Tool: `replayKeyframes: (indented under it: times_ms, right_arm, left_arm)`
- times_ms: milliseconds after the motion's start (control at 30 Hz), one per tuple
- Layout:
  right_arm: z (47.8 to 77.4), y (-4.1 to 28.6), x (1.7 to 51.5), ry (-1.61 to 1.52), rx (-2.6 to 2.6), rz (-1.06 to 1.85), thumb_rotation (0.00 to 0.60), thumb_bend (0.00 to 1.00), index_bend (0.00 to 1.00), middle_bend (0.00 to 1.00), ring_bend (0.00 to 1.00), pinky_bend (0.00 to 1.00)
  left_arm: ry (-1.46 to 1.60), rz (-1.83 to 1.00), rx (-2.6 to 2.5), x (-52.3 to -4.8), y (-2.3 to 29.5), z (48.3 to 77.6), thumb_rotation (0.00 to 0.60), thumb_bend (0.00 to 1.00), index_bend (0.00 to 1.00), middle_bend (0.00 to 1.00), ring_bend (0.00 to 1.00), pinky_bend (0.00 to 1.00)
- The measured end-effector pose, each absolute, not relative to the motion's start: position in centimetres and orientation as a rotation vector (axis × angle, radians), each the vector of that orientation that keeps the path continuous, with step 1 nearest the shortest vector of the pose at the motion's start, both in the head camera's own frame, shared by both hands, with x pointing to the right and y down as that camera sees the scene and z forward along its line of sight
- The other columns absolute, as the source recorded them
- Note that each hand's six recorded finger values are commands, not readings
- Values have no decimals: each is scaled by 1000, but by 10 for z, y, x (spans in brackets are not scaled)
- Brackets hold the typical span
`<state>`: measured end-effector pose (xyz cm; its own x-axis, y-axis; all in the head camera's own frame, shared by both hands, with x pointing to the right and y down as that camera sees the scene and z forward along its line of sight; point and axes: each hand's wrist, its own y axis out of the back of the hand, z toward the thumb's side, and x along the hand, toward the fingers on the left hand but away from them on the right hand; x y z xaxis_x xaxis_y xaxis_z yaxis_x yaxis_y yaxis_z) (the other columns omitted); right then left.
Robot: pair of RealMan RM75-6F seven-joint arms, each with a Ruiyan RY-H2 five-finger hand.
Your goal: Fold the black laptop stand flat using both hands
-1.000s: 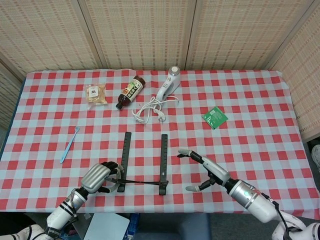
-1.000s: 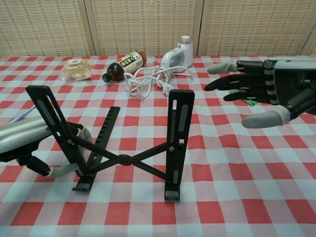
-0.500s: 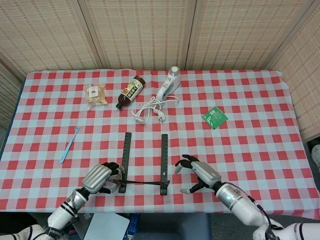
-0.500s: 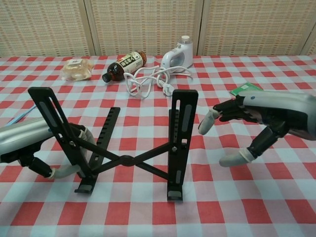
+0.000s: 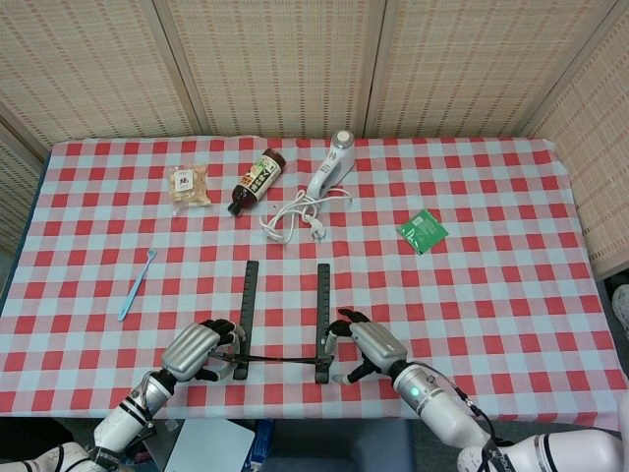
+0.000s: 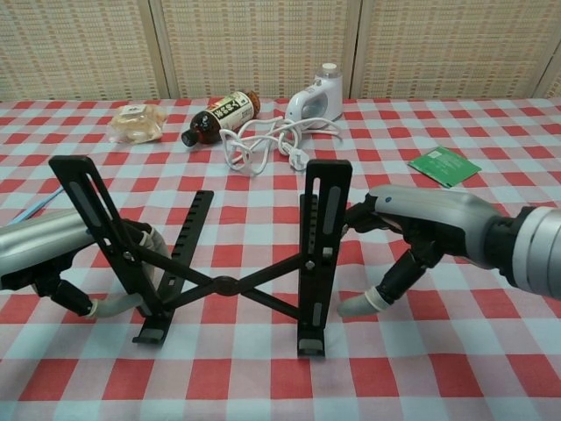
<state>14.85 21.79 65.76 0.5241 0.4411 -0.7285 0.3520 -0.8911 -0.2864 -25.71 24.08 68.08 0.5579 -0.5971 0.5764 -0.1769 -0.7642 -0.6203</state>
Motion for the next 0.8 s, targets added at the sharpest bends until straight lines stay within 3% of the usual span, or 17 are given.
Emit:
replayKeyframes:
  times_ms: [500,800]
  right_arm:
    - [668,217,133,-699,-2635,1324,600,245,504,289,18,32]
    - [670,219,127,-690,-2639,1322,600,251,507,289,18,32]
  left_arm:
    - [626,-1115,-2295,-259,241,681,600,354,560,312,263,344]
    - [629,-1111,-2298,-259,241,681,600,354,560,312,263,338]
